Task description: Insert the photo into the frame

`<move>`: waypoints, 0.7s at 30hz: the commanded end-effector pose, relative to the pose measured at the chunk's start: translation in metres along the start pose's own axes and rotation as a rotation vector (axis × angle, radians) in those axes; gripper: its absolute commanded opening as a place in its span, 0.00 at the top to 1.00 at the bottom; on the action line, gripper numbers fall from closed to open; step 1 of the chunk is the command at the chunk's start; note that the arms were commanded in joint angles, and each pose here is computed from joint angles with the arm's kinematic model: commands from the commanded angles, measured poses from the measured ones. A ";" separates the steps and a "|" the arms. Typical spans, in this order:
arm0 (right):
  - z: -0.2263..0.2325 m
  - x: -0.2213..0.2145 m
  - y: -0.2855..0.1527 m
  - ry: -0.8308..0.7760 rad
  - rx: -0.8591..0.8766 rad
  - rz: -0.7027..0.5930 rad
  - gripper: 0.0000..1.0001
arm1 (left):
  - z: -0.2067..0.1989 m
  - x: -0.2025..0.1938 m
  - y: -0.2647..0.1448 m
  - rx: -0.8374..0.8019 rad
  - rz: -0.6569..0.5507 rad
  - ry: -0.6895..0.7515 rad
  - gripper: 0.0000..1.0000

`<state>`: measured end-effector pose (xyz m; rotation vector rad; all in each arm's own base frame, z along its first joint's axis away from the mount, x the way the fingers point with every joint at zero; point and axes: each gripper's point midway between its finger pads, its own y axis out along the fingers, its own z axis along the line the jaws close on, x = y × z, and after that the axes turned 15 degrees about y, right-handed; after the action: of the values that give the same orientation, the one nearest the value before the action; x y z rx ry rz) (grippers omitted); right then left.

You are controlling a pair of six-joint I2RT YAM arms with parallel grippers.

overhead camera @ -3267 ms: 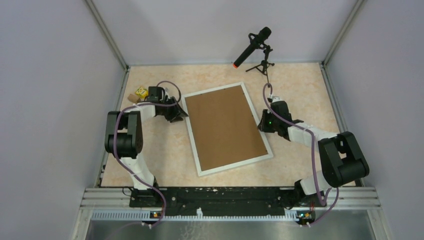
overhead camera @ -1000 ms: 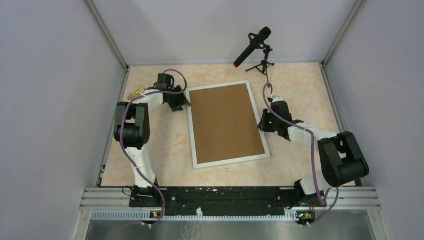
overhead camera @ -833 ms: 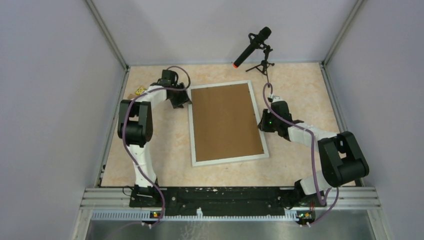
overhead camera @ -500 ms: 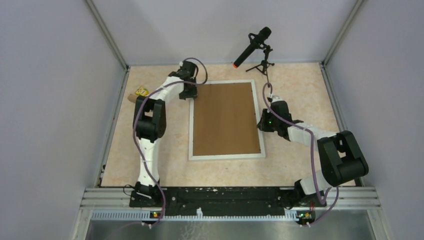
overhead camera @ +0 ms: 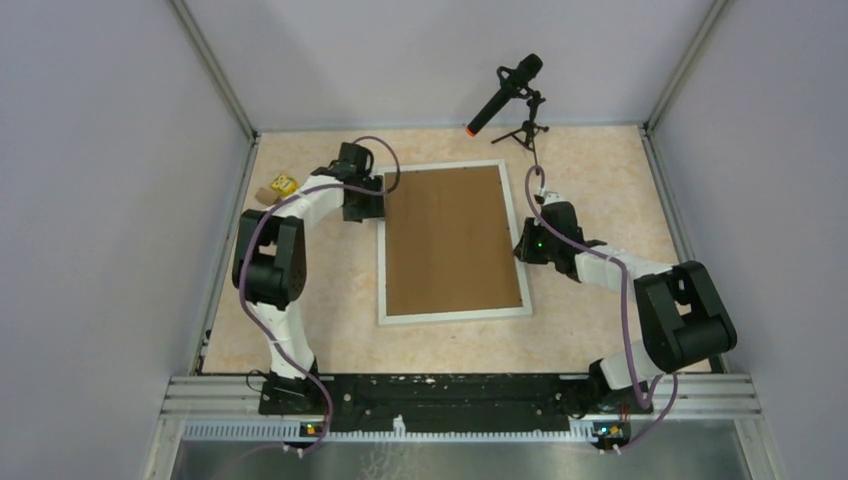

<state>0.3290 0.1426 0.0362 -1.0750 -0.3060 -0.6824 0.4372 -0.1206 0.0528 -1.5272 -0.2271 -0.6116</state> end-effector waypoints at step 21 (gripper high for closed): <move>-0.021 -0.051 0.002 -0.005 -0.047 0.174 1.00 | 0.012 0.038 0.034 -0.420 -0.097 -0.299 0.48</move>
<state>0.3292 0.1430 0.0362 -1.0725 -0.3070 -0.6808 0.4730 -0.1192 0.0428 -2.0284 -0.3921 -0.4936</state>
